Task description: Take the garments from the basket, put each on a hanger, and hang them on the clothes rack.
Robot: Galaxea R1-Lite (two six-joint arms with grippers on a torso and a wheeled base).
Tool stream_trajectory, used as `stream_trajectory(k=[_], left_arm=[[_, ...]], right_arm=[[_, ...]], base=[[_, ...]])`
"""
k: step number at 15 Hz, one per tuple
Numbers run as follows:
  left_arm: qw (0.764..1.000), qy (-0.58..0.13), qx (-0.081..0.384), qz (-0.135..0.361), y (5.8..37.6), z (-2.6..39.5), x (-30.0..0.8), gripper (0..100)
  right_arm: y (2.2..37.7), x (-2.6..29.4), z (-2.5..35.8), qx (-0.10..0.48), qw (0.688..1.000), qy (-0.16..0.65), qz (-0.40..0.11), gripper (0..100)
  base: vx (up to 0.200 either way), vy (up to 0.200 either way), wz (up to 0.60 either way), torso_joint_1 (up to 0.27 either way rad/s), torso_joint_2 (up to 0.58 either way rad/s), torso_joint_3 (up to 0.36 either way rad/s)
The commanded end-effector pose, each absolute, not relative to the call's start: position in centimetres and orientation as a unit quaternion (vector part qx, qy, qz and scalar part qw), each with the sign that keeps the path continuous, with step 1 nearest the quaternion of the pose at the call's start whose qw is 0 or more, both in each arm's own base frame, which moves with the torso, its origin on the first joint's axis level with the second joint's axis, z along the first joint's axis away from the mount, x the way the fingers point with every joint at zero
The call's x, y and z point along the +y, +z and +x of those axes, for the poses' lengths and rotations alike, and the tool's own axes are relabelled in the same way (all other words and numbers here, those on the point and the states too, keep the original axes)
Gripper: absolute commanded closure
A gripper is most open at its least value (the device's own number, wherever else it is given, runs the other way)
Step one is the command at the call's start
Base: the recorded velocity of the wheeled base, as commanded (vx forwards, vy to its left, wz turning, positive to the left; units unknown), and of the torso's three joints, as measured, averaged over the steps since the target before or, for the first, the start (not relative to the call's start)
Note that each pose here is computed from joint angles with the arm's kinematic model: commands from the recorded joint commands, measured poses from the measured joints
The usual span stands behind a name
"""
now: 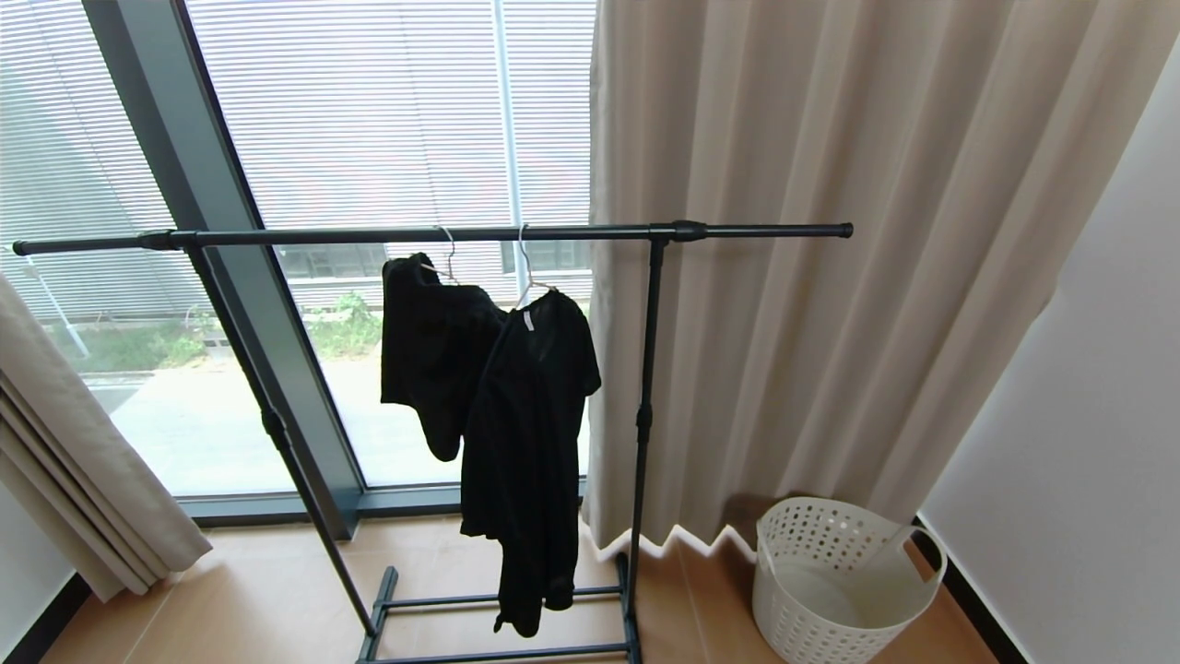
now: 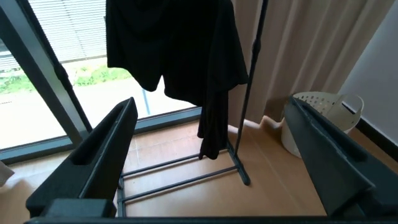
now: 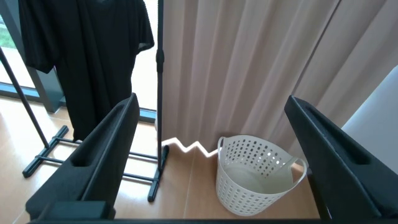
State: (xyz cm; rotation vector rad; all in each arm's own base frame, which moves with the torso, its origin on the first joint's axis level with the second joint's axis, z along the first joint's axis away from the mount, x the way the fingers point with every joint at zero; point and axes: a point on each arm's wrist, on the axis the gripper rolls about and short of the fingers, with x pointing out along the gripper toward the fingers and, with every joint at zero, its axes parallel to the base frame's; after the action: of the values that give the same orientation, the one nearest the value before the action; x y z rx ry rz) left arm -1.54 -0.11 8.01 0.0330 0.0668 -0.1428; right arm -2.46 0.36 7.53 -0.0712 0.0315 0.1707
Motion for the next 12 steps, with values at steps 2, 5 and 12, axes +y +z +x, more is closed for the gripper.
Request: stream_trajectory(k=[2,5,12], left_arm=[[0.999,-0.016,0.025,0.013,8.0,-1.65,-0.3,0],[0.999,-0.022,0.021,0.014,8.05,-1.67,-0.33,0],[0.992,-0.118,-0.022,0.026,7.94,-2.35,-0.49,0]], right_arm=[[7.53,0.36,-2.47,0.014,0.996,0.086,-0.035,0],[7.52,0.36,-2.47,0.015,0.996,0.086,-0.034,0],[7.52,0.36,-2.47,0.015,0.996,0.086,-0.035,0]], base=[[0.0,0.0,0.0,0.0,0.0,0.0],[0.0,0.0,0.0,0.0,0.0,0.0],[0.0,0.0,0.0,0.0,0.0,0.0]])
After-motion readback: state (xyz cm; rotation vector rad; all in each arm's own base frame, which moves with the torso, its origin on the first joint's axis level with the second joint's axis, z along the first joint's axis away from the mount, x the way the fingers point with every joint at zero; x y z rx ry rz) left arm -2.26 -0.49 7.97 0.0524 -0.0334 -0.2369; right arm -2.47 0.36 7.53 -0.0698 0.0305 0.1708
